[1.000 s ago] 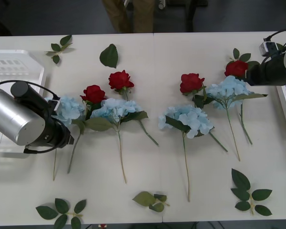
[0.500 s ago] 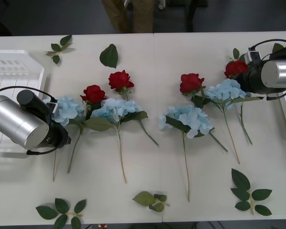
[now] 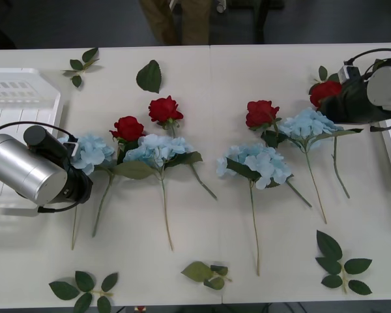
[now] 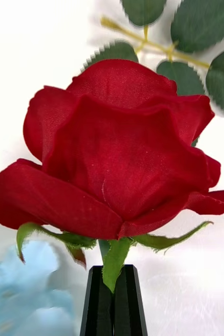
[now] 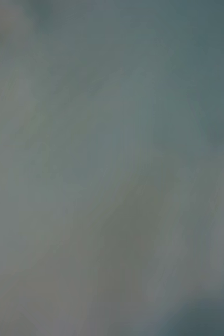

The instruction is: Place the red flowers into the right box and the blue flowers into the left box. If a person shows an open palm, hand one flower to the person first, then continue sorting.

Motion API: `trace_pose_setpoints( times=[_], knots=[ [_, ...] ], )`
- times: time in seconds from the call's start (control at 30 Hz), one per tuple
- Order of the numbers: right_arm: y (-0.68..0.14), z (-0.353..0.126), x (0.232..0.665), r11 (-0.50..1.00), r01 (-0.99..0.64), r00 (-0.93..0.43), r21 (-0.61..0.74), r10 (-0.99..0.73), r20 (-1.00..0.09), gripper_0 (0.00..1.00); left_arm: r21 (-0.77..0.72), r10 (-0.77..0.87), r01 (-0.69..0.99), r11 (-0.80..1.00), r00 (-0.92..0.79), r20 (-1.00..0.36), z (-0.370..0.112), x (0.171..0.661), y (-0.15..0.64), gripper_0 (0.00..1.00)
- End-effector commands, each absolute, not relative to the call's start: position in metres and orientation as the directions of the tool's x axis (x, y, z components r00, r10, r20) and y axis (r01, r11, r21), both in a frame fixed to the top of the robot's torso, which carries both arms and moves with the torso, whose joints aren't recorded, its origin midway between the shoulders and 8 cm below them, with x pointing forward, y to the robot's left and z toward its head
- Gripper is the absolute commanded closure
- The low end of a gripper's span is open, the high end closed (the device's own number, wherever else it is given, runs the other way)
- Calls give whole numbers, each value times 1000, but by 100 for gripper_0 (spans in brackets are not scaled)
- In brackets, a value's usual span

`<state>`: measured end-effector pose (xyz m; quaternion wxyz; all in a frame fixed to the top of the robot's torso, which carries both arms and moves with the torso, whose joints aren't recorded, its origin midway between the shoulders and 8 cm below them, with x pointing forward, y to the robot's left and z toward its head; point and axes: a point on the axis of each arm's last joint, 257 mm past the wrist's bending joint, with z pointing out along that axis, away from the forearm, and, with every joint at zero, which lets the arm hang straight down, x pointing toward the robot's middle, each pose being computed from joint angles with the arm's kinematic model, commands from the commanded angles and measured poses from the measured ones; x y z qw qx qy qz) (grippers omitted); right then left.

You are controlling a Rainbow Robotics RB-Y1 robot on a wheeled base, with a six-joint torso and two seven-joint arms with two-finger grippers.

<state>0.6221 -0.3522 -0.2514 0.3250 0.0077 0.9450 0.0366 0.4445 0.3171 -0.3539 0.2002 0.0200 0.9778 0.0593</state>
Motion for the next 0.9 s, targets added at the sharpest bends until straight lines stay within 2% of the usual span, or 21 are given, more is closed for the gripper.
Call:
trace_pose_setpoints(
  times=[0.03,0.23,0.37,0.47,0.57,0.7,0.77,0.9],
  knots=[
    [-361,-142,634,994,-24,-736,108,55,-675,100,147,139,88,985,-912,-386,-358,445,309,100],
    [-407,-60,618,990,-2,-706,140,97,-701,100,142,144,95,985,-909,-392,-357,446,308,100],
    [-448,-32,593,987,3,-706,160,115,-699,100,139,150,103,985,-907,-394,-356,448,303,100],
    [-511,-19,566,997,26,-715,74,70,-695,100,144,160,113,983,-912,-378,-346,452,300,100],
    [-548,-21,550,998,61,-736,-3,43,-676,100,142,161,119,983,-927,-338,-324,456,295,100],
    [-613,-41,536,976,136,-766,-172,-6,-642,100,147,174,134,980,-937,-302,-267,469,299,100],
    [-643,-59,533,952,169,-778,-256,-31,-628,100,151,176,135,979,-936,-304,-231,481,305,100],
    [-670,-97,535,917,205,-791,-342,-50,-610,100,135,207,173,976,-930,-302,-186,497,308,100]
  ],
)
